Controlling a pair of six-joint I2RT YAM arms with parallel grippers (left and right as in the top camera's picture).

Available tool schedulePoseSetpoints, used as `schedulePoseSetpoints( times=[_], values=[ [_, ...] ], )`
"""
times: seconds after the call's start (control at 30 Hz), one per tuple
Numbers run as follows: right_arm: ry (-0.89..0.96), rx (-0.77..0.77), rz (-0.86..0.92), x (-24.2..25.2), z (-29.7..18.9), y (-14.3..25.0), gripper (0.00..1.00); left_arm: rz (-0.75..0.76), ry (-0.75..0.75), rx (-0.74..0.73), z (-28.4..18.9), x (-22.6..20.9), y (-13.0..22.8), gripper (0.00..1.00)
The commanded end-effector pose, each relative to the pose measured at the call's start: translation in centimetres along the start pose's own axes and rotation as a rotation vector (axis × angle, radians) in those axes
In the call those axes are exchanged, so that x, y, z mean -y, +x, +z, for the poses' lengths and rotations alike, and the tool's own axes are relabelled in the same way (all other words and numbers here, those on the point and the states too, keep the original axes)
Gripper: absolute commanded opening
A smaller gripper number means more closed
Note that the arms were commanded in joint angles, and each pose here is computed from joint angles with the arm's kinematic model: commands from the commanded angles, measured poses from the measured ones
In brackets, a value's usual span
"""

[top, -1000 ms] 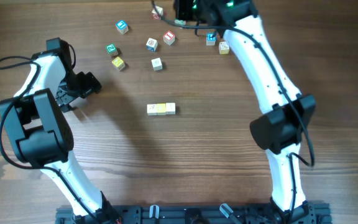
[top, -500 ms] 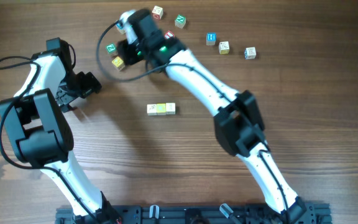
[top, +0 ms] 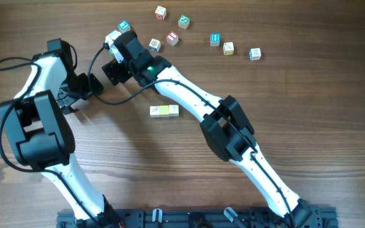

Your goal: Form a horizontal line

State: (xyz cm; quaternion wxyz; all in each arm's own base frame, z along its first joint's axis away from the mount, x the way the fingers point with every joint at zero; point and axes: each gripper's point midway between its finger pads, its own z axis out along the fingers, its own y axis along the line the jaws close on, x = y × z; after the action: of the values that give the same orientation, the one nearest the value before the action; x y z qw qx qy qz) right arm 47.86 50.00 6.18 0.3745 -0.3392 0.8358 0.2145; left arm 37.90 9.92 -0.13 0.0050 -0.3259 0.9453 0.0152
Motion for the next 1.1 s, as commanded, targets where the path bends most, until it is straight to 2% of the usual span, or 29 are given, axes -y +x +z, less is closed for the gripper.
schedulePoseSetpoints(
  times=[0.0,0.1,0.3,0.4,0.47,0.5,0.57,0.67,0.7,0.73,0.77,0.9,0.93,1.03,1.07],
  values=[
    [0.027,-0.038,-0.005,1.0,2.2,2.9,0.96,0.0,-0.002,-0.002,0.4,0.1,-0.3,1.0],
    [0.055,-0.03,0.002,1.8,2.7,3.2,0.91,0.0,-0.002,-0.002,0.4,0.1,-0.3,1.0],
    [0.062,-0.031,0.004,2.3,3.6,4.2,0.9,0.0,-0.002,-0.002,0.4,0.1,-0.3,1.0],
    [0.062,-0.032,0.005,2.4,4.2,4.8,0.8,0.0,-0.002,-0.002,0.4,0.1,-0.3,1.0],
    [0.062,-0.033,0.005,2.4,4.2,4.8,0.8,0.0,-0.002,-0.002,0.4,0.1,-0.3,1.0],
    [0.062,-0.032,0.005,2.4,4.2,4.8,0.76,0.0,-0.002,-0.002,0.4,0.1,-0.3,1.0],
    [0.061,-0.016,0.005,2.4,4.2,4.4,0.56,0.0,-0.002,-0.002,0.4,0.1,-0.3,1.0],
    [0.06,0.012,0.002,2.4,4.2,3.6,0.53,0.0,-0.002,-0.002,0.4,0.1,-0.3,1.0],
    [0.068,0.016,0.003,2.5,4.1,3.4,0.45,0.0,-0.002,-0.002,0.4,0.1,-0.3,1.0],
    [0.085,0.021,0.007,2.9,3.5,2.8,0.37,0.0,-0.002,-0.002,0.4,0.1,-0.3,1.0],
    [0.093,0.023,0.008,3.1,3.1,2.4,0.34,0.0,-0.002,-0.002,0.4,0.1,-0.3,1.0],
    [0.098,0.081,0.009,3.3,0.2,-1.5,0.34,0.0,-0.002,-0.002,0.4,0.1,-0.3,1.0],
    [0.098,0.12,0.009,3.2,-1.5,-3.7,0.34,0.0,-0.002,-0.002,0.4,0.1,-0.3,1.0],
    [0.103,0.15,0.012,3.2,-4.9,-6.8,0.34,0.0,-0.002,-0.002,0.4,0.1,-0.3,1.0],
    [0.108,0.142,0.016,3.3,-6.8,-7.7,0.31,0.0,-0.002,-0.002,0.4,0.1,-0.3,1.0]
  ],
)
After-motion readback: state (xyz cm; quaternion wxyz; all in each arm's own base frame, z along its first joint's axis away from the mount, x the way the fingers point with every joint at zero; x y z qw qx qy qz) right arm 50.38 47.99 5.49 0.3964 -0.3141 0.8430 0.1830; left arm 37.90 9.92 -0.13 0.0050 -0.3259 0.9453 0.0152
